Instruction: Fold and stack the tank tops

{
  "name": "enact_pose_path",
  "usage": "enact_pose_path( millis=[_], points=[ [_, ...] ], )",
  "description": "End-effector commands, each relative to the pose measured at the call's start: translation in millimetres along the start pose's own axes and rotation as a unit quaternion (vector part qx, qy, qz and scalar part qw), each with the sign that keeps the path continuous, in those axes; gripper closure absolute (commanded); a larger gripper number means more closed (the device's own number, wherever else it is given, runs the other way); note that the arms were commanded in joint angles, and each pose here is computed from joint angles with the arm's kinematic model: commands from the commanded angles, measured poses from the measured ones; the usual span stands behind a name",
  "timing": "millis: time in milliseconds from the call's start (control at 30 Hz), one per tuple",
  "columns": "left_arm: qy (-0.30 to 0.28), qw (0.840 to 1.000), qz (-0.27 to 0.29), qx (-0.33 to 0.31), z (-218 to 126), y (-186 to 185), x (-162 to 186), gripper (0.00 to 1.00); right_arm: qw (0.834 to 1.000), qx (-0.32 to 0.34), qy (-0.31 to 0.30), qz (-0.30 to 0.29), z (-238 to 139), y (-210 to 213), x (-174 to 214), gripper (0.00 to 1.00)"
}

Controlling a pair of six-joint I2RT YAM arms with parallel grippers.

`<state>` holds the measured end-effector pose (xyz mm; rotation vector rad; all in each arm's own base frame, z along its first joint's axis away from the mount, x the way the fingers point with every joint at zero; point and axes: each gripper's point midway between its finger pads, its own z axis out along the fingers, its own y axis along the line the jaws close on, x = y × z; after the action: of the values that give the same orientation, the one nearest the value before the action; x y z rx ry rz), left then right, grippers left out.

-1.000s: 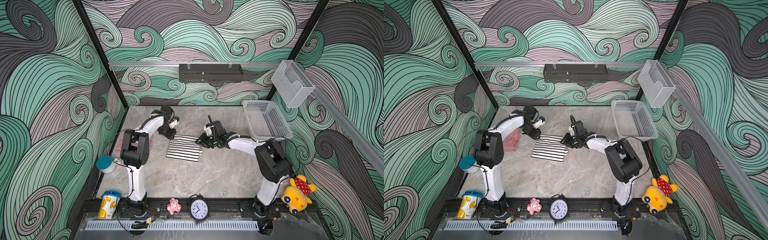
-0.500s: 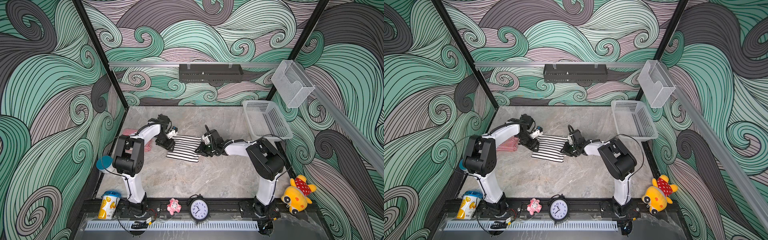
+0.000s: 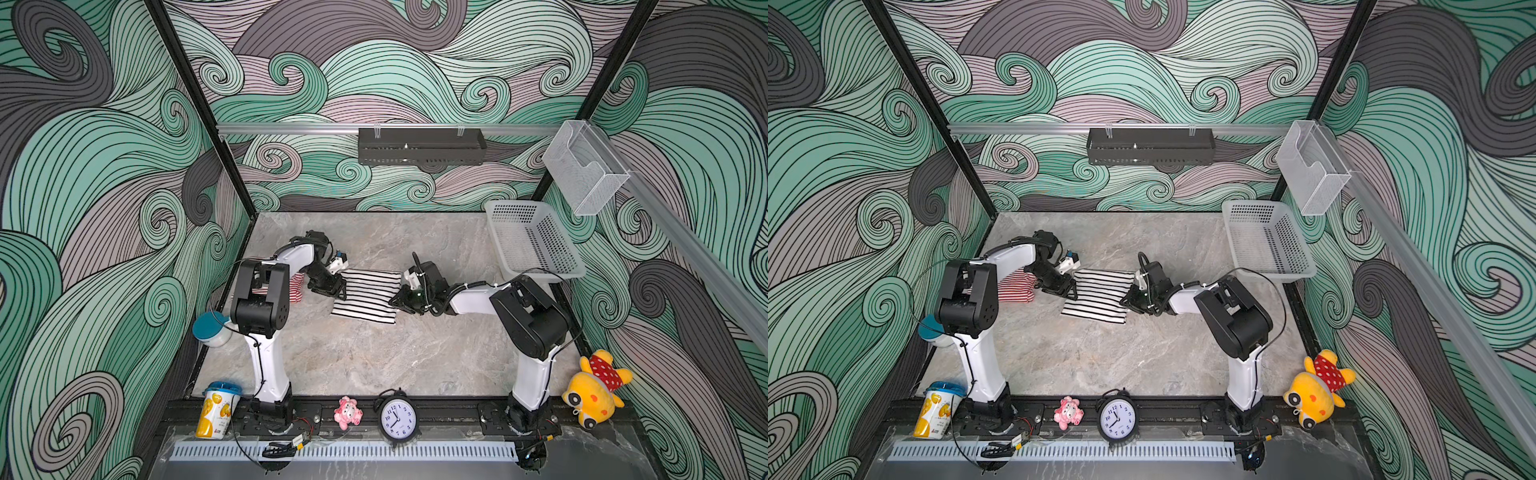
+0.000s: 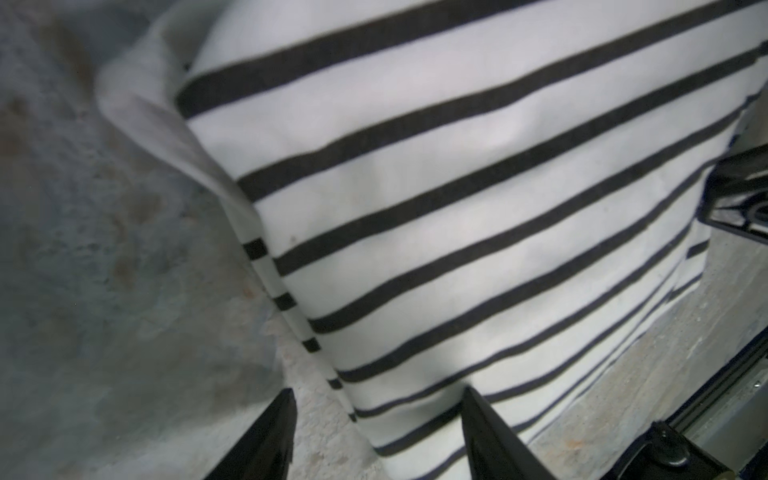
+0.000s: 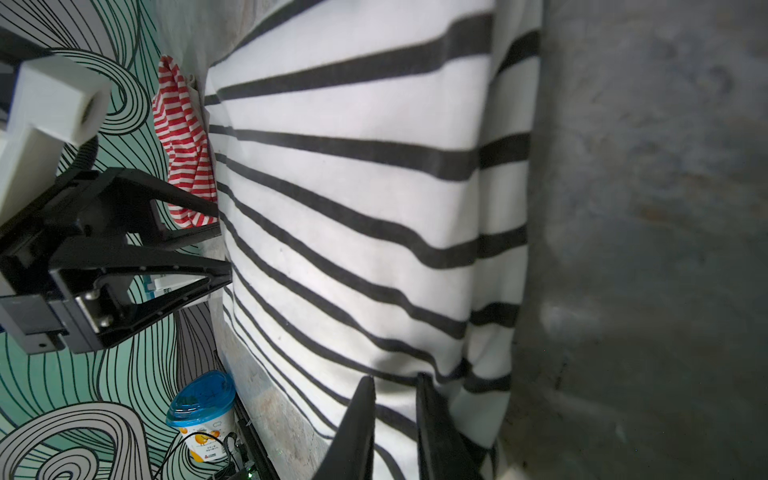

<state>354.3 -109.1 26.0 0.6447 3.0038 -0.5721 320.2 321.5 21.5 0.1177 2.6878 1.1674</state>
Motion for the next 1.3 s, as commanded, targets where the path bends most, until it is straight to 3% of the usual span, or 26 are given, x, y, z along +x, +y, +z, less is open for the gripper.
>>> enact_pose_path(
  millis=[0, 567, 1000, 1267],
  points=[
    [-0.006, 0.999, -0.028, 0.036, 1, -2, -10, 0.34, 0.996, 0.066, 0.034, 0.045, 11, -47, 28, 0.79],
    [0.029, 0.976, -0.156, 0.148, 21, -6, -2, 0.32, 0.996, 0.061, 0.025, 0.052, 11, -49, 29, 0.80],
    [0.035, 0.967, -0.169, 0.188, 32, -19, 10, 0.32, 0.996, 0.057, 0.023, 0.058, 12, -51, 31, 0.80],
    [0.027, 0.966, -0.168, 0.193, 37, -25, 9, 0.39, 0.996, 0.059, 0.025, 0.059, 14, -52, 33, 0.81]
  ],
)
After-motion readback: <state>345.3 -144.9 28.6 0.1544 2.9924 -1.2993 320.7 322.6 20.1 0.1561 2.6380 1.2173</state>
